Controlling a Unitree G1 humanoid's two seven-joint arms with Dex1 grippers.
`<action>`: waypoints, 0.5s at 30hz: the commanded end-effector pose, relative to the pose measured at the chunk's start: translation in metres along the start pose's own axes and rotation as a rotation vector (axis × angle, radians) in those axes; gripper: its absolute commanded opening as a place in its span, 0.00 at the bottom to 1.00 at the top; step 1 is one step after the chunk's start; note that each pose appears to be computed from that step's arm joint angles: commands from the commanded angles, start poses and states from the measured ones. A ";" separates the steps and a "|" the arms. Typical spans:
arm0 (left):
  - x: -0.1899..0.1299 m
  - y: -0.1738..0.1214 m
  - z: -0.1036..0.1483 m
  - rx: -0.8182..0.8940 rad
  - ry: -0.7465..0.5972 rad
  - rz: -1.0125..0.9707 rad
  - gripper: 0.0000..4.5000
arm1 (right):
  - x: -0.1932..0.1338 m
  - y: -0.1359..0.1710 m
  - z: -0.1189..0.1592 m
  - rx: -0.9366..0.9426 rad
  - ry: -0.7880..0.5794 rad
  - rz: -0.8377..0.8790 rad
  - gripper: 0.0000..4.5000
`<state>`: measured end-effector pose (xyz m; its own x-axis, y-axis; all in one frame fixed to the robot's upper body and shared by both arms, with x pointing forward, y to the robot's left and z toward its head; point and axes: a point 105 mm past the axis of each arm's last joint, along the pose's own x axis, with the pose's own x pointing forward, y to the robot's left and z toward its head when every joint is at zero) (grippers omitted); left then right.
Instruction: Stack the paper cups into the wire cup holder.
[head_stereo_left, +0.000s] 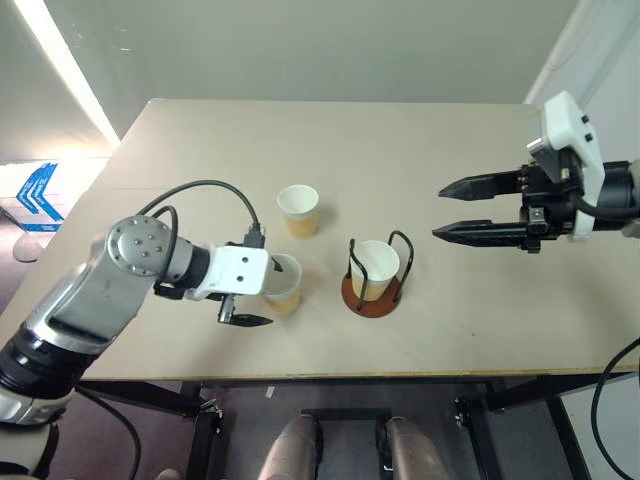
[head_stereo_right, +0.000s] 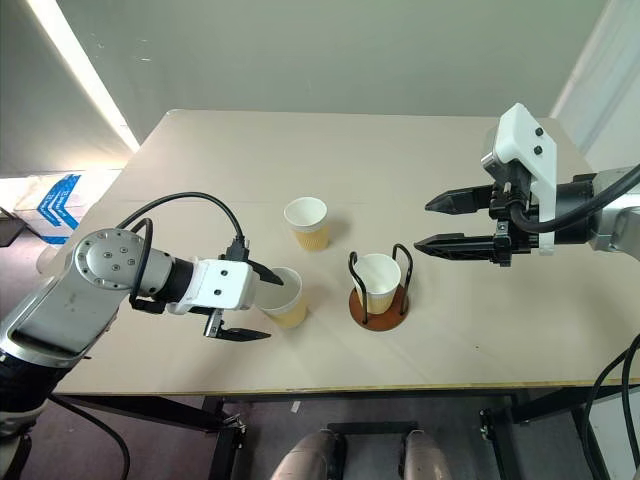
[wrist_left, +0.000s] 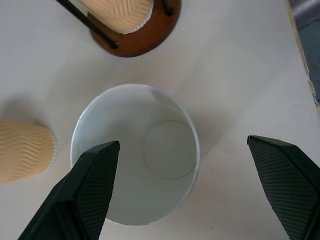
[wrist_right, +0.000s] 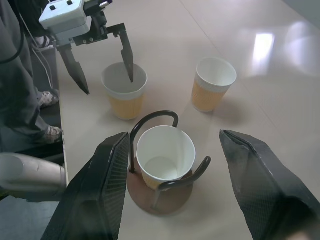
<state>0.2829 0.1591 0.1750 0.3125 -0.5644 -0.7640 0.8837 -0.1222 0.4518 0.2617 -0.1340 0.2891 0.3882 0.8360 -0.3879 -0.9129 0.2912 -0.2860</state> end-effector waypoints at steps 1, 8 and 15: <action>0.001 0.006 0.004 0.049 0.008 0.000 1.00 | -0.006 0.001 0.010 -0.045 -0.024 -0.027 0.67; 0.012 0.015 0.011 0.057 -0.050 -0.039 0.55 | -0.004 0.002 0.013 -0.047 -0.052 -0.027 0.68; 0.004 0.028 0.021 0.049 -0.112 -0.045 0.01 | -0.002 0.006 0.015 -0.078 -0.079 -0.027 0.68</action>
<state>0.3000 0.1367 0.1793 0.2147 -0.6234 -0.7518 0.8917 -0.1891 0.4113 0.2602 -0.1277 0.2887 0.3858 0.8532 -0.3509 -0.9102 0.2897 -0.2961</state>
